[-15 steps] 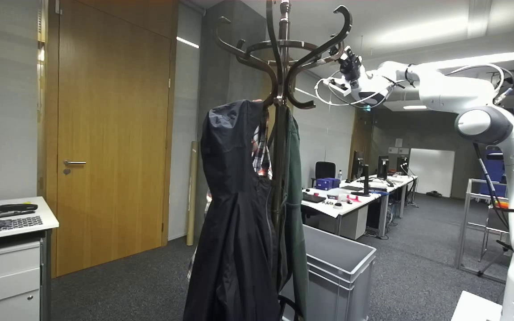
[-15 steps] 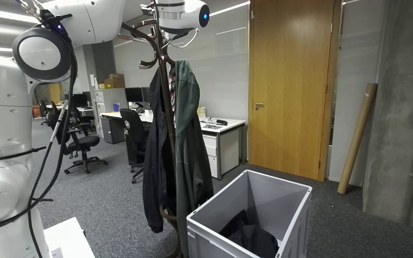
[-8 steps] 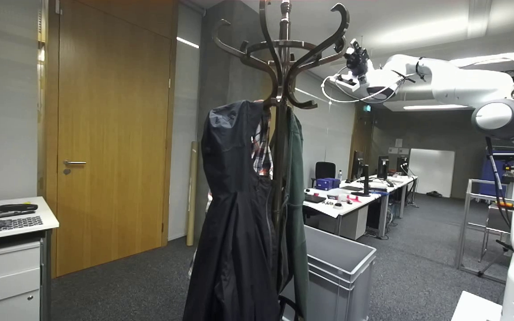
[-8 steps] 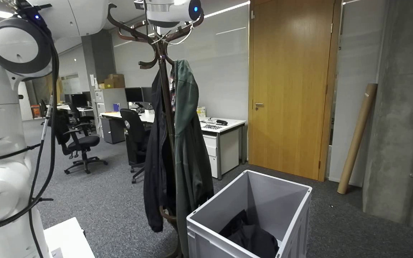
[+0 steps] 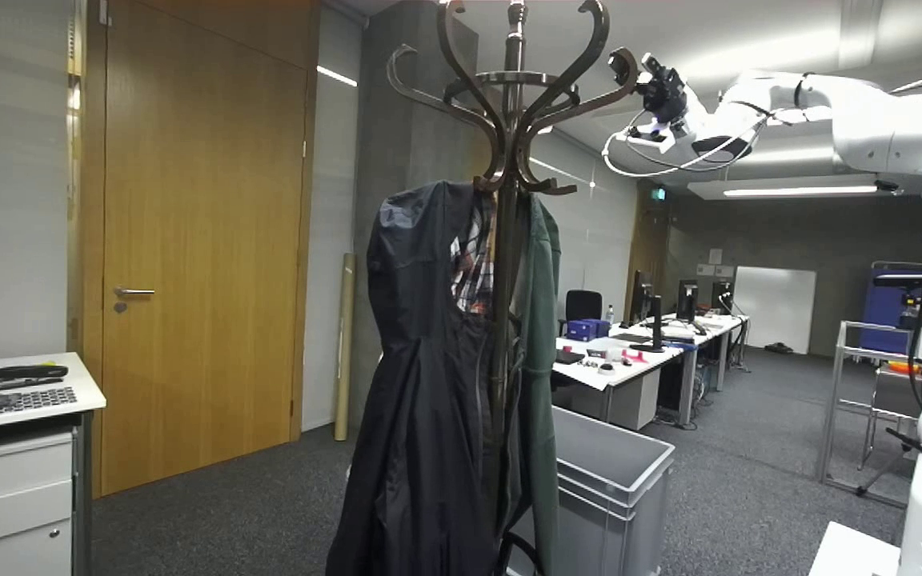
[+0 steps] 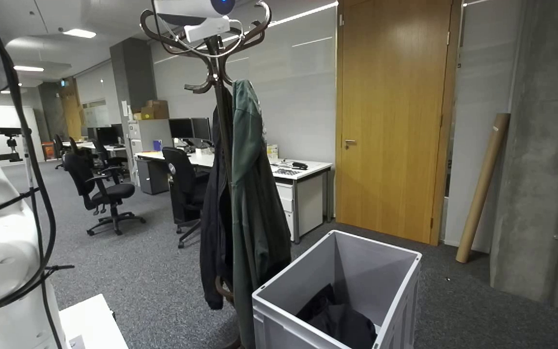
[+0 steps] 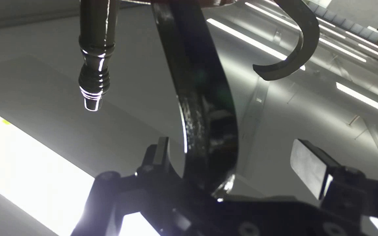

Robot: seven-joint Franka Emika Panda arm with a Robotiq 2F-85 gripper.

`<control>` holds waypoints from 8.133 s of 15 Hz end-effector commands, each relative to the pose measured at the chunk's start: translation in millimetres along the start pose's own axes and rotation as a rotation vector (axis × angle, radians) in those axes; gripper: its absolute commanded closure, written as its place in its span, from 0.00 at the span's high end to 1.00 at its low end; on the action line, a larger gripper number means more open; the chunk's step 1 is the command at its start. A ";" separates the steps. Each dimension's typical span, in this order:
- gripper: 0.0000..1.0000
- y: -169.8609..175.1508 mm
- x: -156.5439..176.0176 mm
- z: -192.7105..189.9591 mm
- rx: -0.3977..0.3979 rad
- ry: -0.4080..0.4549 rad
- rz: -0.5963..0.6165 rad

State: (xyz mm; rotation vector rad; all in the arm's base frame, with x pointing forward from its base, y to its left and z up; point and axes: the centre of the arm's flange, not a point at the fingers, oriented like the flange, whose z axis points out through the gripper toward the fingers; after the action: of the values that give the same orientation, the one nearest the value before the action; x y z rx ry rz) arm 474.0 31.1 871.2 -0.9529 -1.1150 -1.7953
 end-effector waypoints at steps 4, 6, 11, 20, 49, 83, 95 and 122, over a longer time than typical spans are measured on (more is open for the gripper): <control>1.00 -74.9 29.6 49.3 -0.211 -0.051 0.017; 1.00 -85.9 22.9 68.0 -0.246 -0.054 0.017; 1.00 -109.9 16.1 109.3 -0.258 -0.069 0.034; 1.00 -135.9 -3.4 165.6 -0.143 -0.066 0.066; 1.00 -113.6 -45.1 236.4 -0.015 -0.052 0.117; 1.00 -92.7 -11.2 181.7 -0.100 -0.204 -0.130; 1.00 -108.6 8.0 170.2 -0.098 -0.352 -0.237; 1.00 -146.6 55.4 132.2 -0.153 -0.821 -0.345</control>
State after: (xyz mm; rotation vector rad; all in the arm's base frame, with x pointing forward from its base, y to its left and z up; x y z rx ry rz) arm 361.6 193.2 913.3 -1.7129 -1.7361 -1.8322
